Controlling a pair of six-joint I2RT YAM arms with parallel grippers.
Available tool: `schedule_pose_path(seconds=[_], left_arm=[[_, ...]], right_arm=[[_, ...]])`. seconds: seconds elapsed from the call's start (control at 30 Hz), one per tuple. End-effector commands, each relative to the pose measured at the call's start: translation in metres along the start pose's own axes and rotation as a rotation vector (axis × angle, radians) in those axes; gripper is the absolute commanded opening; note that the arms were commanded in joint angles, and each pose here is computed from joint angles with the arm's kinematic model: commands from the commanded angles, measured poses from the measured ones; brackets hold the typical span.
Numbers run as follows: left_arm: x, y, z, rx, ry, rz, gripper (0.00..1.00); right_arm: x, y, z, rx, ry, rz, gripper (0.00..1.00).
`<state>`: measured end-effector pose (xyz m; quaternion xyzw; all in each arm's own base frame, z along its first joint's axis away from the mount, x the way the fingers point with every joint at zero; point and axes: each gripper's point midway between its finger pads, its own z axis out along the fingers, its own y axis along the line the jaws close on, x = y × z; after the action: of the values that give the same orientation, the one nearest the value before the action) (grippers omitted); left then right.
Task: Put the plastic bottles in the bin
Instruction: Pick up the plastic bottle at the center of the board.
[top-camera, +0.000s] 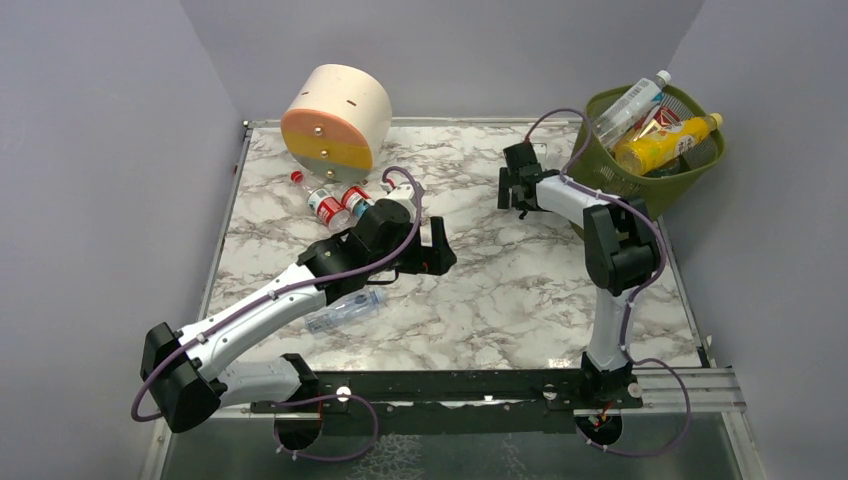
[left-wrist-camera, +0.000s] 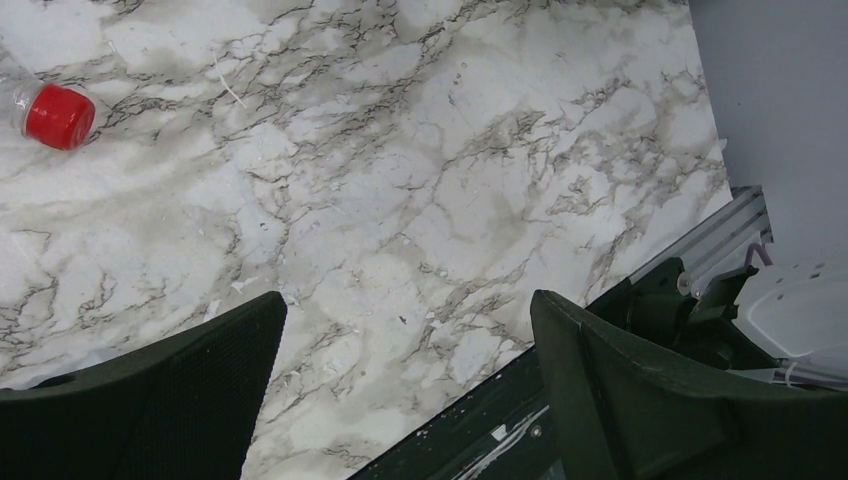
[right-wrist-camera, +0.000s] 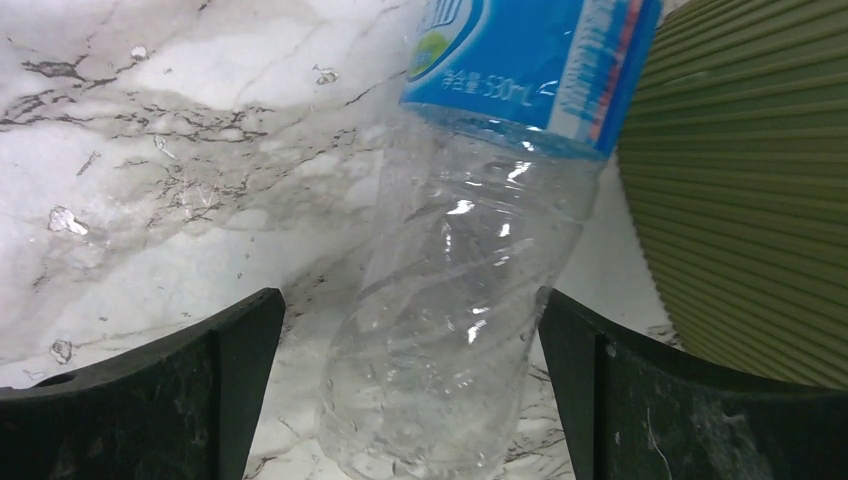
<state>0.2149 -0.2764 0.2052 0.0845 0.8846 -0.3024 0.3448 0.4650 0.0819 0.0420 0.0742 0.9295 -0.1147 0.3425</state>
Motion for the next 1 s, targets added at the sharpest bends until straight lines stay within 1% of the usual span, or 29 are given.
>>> schedule_pose_path(seconds=[0.0, 0.2, 0.43, 0.57, 0.7, 0.77, 0.8, 0.9, 0.97], left_arm=[[-0.012, -0.014, -0.010, 0.020, -0.039, -0.013, 0.99], [-0.015, -0.017, -0.015, 0.005, -0.070, -0.036, 0.98], [-0.010, -0.012, -0.021, -0.015, -0.088, -0.058, 0.98], [-0.007, -0.009, -0.022, -0.016, -0.089, -0.056, 0.98], [-0.006, -0.008, -0.025, -0.014, -0.095, -0.055, 0.98], [-0.005, -0.007, -0.026, -0.012, -0.099, -0.056, 0.98], [-0.005, -0.007, -0.027, -0.008, -0.101, -0.056, 0.98], [-0.004, -0.006, -0.030, -0.002, -0.106, -0.054, 0.98], [-0.003, -0.004, -0.032, -0.004, -0.112, -0.053, 0.98]], right_arm=[[0.014, 0.012, 0.014, -0.056, 0.025, -0.018, 0.98], [0.020, 0.017, 0.016, -0.096, 0.030, -0.048, 0.92], [0.014, 0.020, 0.003, -0.142, 0.012, -0.060, 0.73], [0.003, 0.022, -0.017, -0.162, -0.025, -0.069, 0.67], [-0.010, 0.021, -0.036, -0.173, -0.060, -0.071, 0.65], [-0.013, 0.020, -0.045, -0.178, -0.067, -0.067, 0.57], [-0.016, 0.018, -0.049, -0.180, -0.075, -0.067, 0.56], [-0.021, 0.014, -0.065, -0.180, -0.096, -0.066, 0.56], [-0.030, 0.013, -0.084, -0.197, -0.134, -0.068, 0.56]])
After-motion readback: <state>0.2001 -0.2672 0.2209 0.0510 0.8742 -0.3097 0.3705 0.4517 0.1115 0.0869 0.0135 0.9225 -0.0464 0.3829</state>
